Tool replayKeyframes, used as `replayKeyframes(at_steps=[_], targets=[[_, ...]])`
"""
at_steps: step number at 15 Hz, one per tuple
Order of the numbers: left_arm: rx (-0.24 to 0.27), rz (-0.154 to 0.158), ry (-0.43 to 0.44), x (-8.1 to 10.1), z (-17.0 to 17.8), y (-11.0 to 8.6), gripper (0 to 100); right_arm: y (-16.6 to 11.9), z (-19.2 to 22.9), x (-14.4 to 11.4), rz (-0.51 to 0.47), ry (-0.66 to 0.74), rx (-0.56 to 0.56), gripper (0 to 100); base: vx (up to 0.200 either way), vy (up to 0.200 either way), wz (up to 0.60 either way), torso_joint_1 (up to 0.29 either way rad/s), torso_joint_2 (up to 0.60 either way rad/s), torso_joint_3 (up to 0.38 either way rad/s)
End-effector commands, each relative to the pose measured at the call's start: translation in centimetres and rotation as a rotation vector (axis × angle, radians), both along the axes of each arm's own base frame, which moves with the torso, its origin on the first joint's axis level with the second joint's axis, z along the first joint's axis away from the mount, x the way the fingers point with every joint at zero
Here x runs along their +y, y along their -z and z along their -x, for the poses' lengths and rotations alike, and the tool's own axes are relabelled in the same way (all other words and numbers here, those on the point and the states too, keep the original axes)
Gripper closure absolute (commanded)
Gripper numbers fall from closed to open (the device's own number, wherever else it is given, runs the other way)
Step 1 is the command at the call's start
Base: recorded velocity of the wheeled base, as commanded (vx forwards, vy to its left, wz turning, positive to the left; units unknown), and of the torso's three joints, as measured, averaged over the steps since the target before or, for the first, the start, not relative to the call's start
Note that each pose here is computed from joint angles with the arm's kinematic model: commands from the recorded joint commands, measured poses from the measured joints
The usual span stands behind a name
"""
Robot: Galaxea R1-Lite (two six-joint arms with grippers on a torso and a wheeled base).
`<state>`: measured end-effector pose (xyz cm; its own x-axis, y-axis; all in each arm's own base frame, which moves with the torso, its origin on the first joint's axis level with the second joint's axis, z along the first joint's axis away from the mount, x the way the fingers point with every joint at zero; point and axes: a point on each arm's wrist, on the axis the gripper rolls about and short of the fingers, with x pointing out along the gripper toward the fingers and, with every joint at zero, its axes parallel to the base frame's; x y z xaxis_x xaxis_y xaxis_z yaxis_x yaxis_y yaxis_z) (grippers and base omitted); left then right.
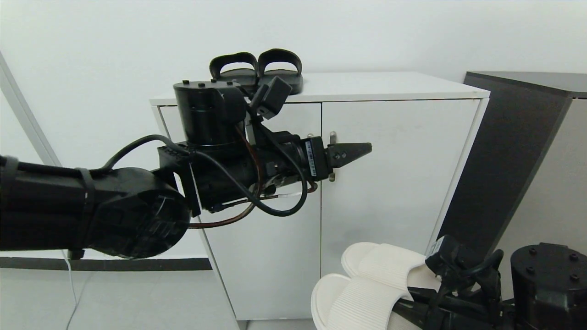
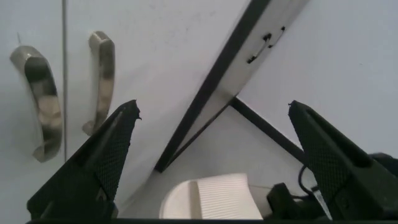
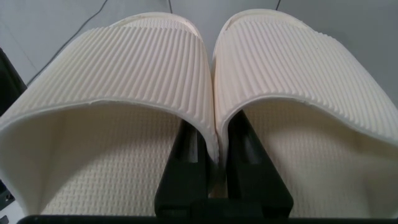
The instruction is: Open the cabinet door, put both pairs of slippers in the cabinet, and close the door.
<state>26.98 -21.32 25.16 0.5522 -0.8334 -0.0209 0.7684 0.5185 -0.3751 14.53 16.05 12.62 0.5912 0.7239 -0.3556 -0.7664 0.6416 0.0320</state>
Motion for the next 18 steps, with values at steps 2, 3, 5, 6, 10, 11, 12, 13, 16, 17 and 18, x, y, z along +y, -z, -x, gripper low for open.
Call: replayKeyframes(at_steps=[2,3,5,6,10,11,12,13,16,17,18], targets=[[0.034,-0.034,-0.054,-0.7,-1.2,-0.1,0,0.0,0.0,0.0,-0.001,-0.001,0.0,100,0.0,0.0,0.0,0.0,0.0,0.0],[0.035,-0.035,-0.063,-0.7,-1.4,-0.3,0,0.0,0.0,0.0,-0.001,-0.001,0.0,100,0.0,0.0,0.0,0.0,0.0,0.0],[0.031,-0.033,-0.085,-0.8,-1.9,-0.4,0,0.0,0.0,0.0,0.001,0.001,0.002,100,0.0,0.0,0.0,0.0,0.0,0.0],[0.032,-0.034,-0.086,-0.9,-2.0,-0.3,0,0.0,0.0,0.0,0.002,0.0,0.001,100,0.0,0.0,0.0,0.0,0.0,0.0],[0.046,-0.05,-0.151,-2.1,-3.8,0.6,0,0.0,0.0,0.1,0.001,-0.001,0.0,100,0.0,0.0,0.0,0.0,0.0,0.0],[0.051,-0.054,-0.152,-2.3,-4.1,0.7,0,0.0,0.0,0.1,0.002,-0.001,-0.001,100,0.0,0.0,0.0,0.0,0.0,0.0],[0.057,-0.059,-0.152,-2.5,-4.3,1.0,0,0.0,0.0,0.1,0.004,-0.005,-0.008,100,0.0,0.0,0.0,0.0,0.0,0.0],[0.056,-0.058,-0.149,-2.7,-4.6,1.1,0,0.0,0.0,0.1,0.01,-0.01,-0.013,100,0.0,0.0,0.0,0.0,0.0,0.0],[0.053,-0.056,-0.144,-3.2,-4.9,1.1,0,0.1,0.1,0.1,0.015,-0.012,-0.012,100,0.0,0.0,0.0,0.0,0.0,0.0],[0.053,-0.056,-0.138,-3.2,-4.8,1.1,100,0.1,0.1,0.1,0.016,-0.013,-0.011,100,0.0,0.0,0.0,0.0,0.0,0.0],[0.053,-0.054,-0.138,-3.2,-4.8,1.1,100,0.2,0.1,0.0,0.016,-0.013,-0.009,100,0.0,0.0,0.0,0.0,0.0,0.0]])
